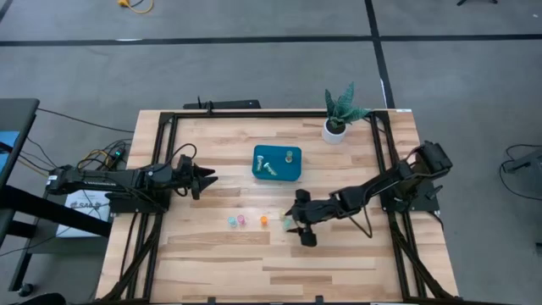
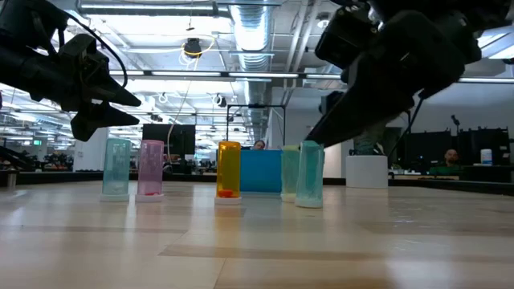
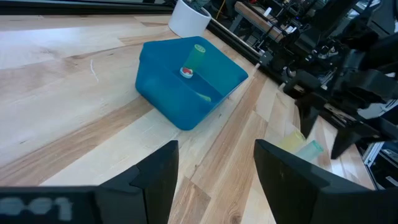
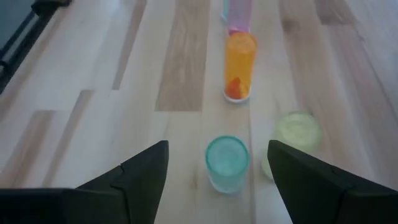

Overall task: Pick and place pill bottles into a basket
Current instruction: Put the blue medicine bottle into the blue bin, then put the green medicine bottle into the blue bin

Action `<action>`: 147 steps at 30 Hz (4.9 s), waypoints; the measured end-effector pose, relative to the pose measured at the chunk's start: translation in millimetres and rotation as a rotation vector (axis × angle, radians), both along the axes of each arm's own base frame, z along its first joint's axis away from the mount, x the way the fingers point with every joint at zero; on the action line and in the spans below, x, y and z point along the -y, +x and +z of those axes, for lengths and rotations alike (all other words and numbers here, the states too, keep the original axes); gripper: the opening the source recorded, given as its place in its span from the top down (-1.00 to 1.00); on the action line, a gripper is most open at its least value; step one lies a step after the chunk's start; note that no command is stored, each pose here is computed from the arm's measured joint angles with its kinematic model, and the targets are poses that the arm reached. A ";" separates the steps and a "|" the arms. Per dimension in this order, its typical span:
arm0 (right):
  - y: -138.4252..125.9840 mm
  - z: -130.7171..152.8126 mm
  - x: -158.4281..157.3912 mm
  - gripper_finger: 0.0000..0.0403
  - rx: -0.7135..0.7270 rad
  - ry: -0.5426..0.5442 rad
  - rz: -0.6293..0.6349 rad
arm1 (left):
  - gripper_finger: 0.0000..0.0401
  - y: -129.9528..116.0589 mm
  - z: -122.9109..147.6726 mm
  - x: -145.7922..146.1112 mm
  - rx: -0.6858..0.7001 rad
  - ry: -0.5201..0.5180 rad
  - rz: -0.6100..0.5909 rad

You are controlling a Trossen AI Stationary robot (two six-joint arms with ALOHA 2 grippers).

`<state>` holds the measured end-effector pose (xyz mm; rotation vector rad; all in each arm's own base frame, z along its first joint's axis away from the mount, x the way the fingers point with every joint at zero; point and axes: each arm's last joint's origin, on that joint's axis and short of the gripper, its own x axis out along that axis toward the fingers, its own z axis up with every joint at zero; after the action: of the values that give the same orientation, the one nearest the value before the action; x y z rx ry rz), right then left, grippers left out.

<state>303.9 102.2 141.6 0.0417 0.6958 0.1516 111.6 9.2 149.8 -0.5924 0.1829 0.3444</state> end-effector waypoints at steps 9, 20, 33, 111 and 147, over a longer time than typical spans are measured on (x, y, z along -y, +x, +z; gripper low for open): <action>7.0 -0.4 -2.4 -0.14 -0.004 0.000 0.000 | 0.01 0.0 0.0 0.0 0.001 -0.002 -0.001; 5.9 -1.5 -1.6 0.55 -0.027 0.019 -0.023 | 0.01 0.0 0.0 0.1 -0.001 0.001 -0.003; -10.7 84.5 54.9 0.51 0.216 -0.010 -0.145 | 0.01 0.0 -0.2 0.0 -0.006 0.019 -0.007; -0.3 14.1 175.2 -0.03 -0.096 0.117 -0.408 | 0.01 -0.2 -0.1 -0.7 -0.010 0.042 0.015; 7.0 103.2 40.5 -0.06 -0.118 -0.056 -0.010 | 0.01 0.1 -0.6 -0.7 -0.019 0.050 0.013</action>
<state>310.9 61.7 244.8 0.0008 0.8176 0.1211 111.7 9.9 149.2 -0.5410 0.1878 0.3660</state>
